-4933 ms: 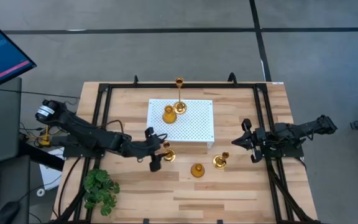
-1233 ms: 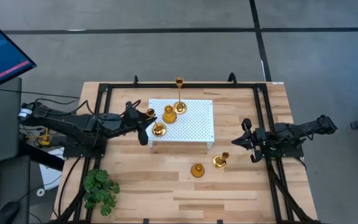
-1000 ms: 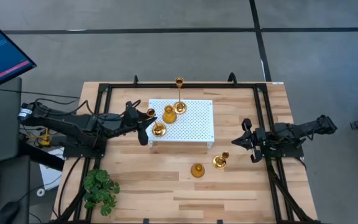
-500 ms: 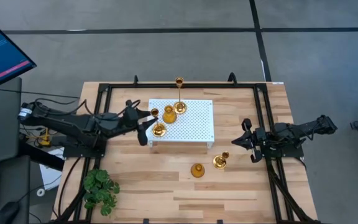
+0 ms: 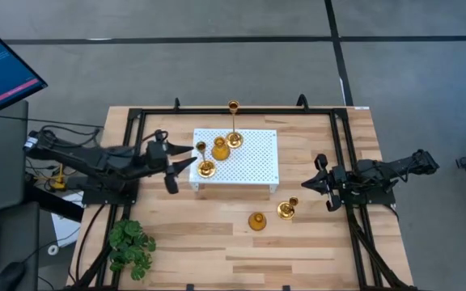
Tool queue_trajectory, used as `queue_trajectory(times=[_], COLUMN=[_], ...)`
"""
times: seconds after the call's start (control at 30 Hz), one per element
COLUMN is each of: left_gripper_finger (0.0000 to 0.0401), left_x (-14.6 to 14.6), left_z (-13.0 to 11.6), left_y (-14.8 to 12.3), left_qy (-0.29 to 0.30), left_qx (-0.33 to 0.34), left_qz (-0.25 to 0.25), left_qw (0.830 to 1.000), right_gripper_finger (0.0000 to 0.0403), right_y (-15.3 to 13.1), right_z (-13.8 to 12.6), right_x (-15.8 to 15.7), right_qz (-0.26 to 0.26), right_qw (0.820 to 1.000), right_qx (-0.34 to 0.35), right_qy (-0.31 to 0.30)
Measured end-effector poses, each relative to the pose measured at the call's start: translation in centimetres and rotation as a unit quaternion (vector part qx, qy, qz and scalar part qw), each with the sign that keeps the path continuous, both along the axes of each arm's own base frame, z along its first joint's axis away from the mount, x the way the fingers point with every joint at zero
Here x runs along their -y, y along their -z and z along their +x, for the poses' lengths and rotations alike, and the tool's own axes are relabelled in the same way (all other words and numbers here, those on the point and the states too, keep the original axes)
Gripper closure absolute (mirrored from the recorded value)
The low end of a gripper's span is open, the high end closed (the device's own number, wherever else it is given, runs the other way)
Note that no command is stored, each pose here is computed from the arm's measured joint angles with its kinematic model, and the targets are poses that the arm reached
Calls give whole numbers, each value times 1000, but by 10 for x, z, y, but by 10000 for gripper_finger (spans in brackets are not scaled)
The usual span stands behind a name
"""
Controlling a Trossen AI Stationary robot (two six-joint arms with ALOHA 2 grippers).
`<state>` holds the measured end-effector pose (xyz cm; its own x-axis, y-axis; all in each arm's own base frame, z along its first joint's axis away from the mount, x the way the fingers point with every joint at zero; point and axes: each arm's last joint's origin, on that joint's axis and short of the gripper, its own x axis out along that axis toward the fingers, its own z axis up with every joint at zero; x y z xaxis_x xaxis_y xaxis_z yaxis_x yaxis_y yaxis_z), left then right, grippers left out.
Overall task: Pick & Place candle stick holders
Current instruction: Move the gold candle holder to the bottom of the table
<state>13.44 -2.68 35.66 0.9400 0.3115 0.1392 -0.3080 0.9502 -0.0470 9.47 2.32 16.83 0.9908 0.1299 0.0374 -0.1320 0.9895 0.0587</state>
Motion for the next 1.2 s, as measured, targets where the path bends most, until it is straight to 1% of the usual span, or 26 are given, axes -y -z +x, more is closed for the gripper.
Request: queue_trajectory(times=[0.27,0.33,0.5,0.6,0.7,0.77,0.87,1.0,1.13,1.2], left_gripper_finger=[262,265,284,306,335,358,391,395,397,397], left_x=[2,4,11,17,22,26,33,43,52,55], left_z=[-12,-13,-12,-11,-9,-5,6,26,46,54], left_y=[-5,-5,-5,-5,-4,-2,5,19,34,41], left_qy=[23,41,135,201,247,261,268,270,269,264], left_qx=[22,24,27,29,24,15,-10,-57,-102,-121], left_qz=[-8,-6,11,23,52,74,98,132,178,183], left_qw=[999,999,990,979,967,962,958,952,941,939], right_gripper_finger=[403,403,403,403,403,403,403,403,403,403], right_y=[0,0,0,0,0,0,0,0,0,0], right_z=[0,0,0,0,0,0,0,0,0,0], right_x=[0,0,0,0,0,0,0,0,0,0], right_qz=[0,0,0,0,3,10,14,17,40,43], right_qw=[1000,1000,1000,1000,1000,1000,1000,1000,999,999], right_qx=[0,0,0,0,0,-1,-2,-2,-5,-6], right_qy=[0,0,0,0,-1,-2,-2,-2,-3,-3])
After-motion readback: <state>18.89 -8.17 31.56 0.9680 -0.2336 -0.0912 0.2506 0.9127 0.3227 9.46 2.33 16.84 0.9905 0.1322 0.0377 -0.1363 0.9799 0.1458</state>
